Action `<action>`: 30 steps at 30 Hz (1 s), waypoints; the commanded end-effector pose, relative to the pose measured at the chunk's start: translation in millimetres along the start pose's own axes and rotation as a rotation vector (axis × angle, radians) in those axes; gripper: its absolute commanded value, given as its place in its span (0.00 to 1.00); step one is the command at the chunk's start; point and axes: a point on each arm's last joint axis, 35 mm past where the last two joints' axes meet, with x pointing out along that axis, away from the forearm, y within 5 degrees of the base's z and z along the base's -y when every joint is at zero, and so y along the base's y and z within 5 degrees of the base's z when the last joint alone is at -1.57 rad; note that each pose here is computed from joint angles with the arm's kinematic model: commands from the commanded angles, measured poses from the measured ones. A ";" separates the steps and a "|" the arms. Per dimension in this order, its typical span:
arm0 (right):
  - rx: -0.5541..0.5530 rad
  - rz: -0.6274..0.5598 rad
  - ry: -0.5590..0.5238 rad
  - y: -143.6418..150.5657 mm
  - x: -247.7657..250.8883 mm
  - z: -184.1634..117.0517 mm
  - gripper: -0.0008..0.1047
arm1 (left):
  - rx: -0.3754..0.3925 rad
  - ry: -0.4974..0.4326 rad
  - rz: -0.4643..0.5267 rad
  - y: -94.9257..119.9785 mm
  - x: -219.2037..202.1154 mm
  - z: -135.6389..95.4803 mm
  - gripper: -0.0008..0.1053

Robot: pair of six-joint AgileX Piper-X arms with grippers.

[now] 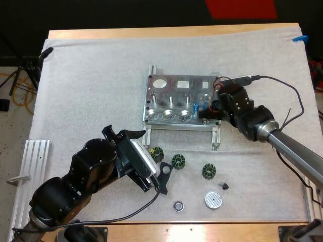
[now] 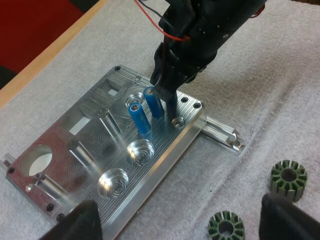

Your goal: Load cells from left to right

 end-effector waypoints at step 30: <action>0.037 0.079 -0.173 -7.3 -55.7 38.5 0.58 | -0.009 -0.020 -0.001 -0.1 -2.4 2.4 0.62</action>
